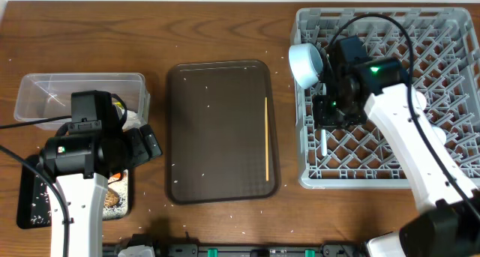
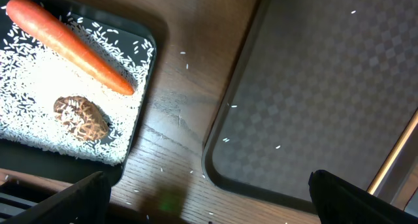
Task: Sort waste into correct bins and load items into the dishwasher rack
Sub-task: 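Lift the spoon with the right gripper and place it in the dish rack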
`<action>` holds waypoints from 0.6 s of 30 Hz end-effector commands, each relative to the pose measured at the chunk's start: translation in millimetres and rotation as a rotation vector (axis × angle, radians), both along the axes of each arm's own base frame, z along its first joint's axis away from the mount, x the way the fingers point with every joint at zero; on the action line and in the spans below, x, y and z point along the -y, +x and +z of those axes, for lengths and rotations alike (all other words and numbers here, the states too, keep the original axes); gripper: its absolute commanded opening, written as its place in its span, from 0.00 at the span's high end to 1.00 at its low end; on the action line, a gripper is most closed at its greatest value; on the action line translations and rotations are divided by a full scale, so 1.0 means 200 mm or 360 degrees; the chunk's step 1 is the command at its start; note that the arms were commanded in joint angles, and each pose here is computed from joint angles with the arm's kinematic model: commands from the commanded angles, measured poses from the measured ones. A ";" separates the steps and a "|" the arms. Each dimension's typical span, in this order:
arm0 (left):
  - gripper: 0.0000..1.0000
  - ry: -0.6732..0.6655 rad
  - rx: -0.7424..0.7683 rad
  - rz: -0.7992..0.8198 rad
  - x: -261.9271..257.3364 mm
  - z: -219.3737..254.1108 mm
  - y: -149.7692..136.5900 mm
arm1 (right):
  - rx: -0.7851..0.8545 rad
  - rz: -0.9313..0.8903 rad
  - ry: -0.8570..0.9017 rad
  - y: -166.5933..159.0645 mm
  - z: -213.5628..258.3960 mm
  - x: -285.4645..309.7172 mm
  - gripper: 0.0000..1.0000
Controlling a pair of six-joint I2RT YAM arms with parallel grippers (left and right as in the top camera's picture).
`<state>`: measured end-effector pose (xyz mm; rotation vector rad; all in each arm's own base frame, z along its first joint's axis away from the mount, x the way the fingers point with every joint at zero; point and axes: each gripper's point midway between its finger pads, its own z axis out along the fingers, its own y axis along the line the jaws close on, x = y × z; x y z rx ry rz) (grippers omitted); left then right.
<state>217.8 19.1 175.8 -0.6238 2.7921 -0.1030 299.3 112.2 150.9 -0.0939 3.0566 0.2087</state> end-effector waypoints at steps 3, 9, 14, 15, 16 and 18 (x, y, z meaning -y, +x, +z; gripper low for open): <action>0.02 0.0007 -0.0009 -0.0025 0.00 0.00 0.00 | -0.0128 0.0035 -0.0058 0.02 -0.16 -0.01 0.99; 0.02 0.0007 -0.0009 -0.0025 0.00 0.00 0.00 | -0.0227 -0.0004 -0.0087 0.02 -0.26 -0.02 0.87; 0.02 0.0007 -0.0009 -0.0025 0.00 0.00 0.00 | -0.0123 0.0117 -0.0017 0.04 -0.21 -0.11 0.68; 0.02 0.0007 -0.0009 -0.0025 0.00 0.00 0.00 | -0.0083 0.0149 -0.0005 0.04 -0.19 -0.14 0.67; 0.02 0.0007 -0.0009 -0.0025 0.00 0.00 0.00 | -0.0045 0.0175 0.0002 0.04 -0.16 -0.16 0.66; 0.02 0.0007 -0.0009 -0.0025 0.00 0.00 0.00 | 0.0046 0.0239 0.0009 0.04 -0.10 -0.21 0.66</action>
